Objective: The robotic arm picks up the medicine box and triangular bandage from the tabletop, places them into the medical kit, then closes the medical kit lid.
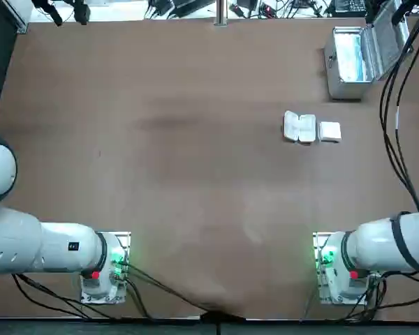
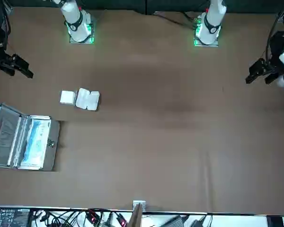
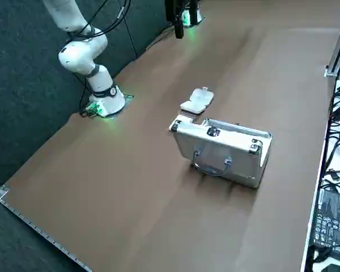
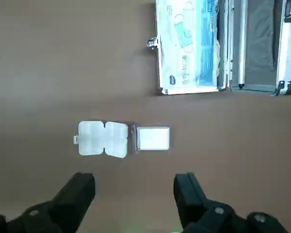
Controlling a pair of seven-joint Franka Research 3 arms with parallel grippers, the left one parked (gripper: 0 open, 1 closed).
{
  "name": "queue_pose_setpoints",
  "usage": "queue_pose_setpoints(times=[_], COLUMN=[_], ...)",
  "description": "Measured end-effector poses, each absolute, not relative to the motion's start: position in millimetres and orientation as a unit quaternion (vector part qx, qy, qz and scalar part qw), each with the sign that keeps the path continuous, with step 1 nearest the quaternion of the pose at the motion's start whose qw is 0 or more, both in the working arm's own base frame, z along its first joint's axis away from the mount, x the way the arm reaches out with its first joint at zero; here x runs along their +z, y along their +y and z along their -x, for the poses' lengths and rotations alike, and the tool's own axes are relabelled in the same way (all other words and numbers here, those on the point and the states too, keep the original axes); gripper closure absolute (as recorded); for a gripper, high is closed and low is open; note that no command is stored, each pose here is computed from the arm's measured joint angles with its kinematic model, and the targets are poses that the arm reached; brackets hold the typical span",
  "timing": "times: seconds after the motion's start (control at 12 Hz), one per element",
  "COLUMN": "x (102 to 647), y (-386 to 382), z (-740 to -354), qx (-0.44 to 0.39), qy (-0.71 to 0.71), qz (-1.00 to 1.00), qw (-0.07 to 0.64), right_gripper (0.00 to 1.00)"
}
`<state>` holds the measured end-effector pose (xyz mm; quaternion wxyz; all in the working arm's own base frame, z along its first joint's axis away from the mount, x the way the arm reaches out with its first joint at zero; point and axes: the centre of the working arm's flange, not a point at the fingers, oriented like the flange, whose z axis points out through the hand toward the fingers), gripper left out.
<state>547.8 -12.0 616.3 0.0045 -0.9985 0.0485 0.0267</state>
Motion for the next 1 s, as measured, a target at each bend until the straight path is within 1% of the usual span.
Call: queue_pose_setpoints(times=[0.67,0.83,1.0], x=[613.2,595.3,562.2], y=[-0.1,24.7,52.7], z=[-548.1,-554.8,-566.9], qx=[0.032,0.047,0.066], qy=[0.037,0.015,-0.007], qz=[0.999,0.999,0.998], qw=[0.005,0.000,-0.006], right_gripper=[0.00,0.00,0.00])
